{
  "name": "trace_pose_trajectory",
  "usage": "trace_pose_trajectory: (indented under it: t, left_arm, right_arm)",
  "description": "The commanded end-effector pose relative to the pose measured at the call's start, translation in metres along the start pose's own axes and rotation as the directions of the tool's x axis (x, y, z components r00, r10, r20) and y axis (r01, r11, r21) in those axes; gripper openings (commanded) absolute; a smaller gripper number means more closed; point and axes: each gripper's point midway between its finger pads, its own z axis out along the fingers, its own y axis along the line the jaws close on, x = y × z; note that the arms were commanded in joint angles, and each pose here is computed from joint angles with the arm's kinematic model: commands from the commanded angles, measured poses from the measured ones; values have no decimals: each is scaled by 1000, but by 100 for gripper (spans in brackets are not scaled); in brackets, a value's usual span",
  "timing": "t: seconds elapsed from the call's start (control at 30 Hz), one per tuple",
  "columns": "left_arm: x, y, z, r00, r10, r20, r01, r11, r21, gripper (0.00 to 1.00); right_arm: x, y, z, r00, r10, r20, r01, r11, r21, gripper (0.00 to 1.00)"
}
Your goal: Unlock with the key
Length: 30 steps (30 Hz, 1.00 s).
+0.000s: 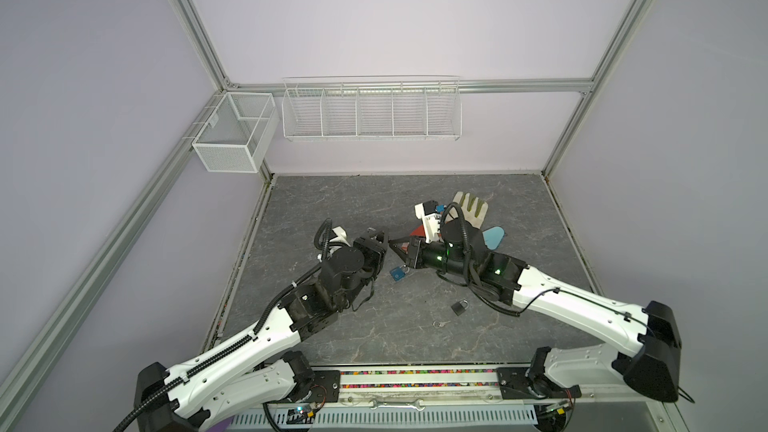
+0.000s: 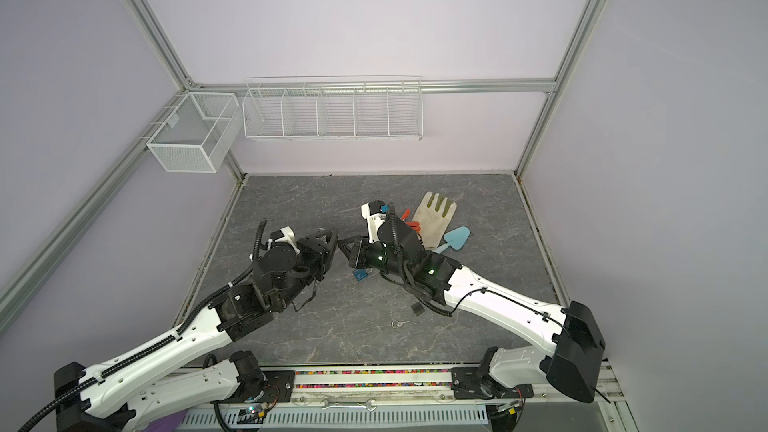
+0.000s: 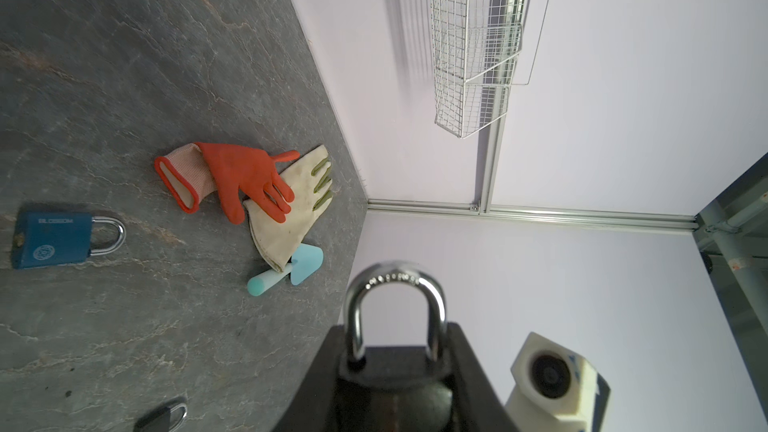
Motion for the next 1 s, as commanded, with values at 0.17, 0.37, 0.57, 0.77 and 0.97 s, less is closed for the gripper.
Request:
trace_pose_trajectory:
  t: [0.17,0.37,0.57,0.77,0.97]
  left_arm:
    - [-28,-25,-13,926,370,73,-368,929,-35,0]
    - [-14,-18,-16,652,758,-21,-758,652,-5,0]
    - [32,-3,-15,313,950,3,-925,304,228,0]
    - [62,5,-23,86,982,169,-949,29,315,0]
    - [69,12,-22,32,979,202,-942,-37,333,0]
  right_arm:
    - [-16,-31,-42,962,-272,6,262,933,245,49]
    - [-23,-33,-70,905,-411,-109,424,852,306,75]
    - [-20,-25,-69,872,-424,-244,483,825,294,93]
    - [-23,-26,-61,853,-401,-335,505,797,330,100]
    - [-23,-31,-46,847,-364,-387,505,777,375,98]
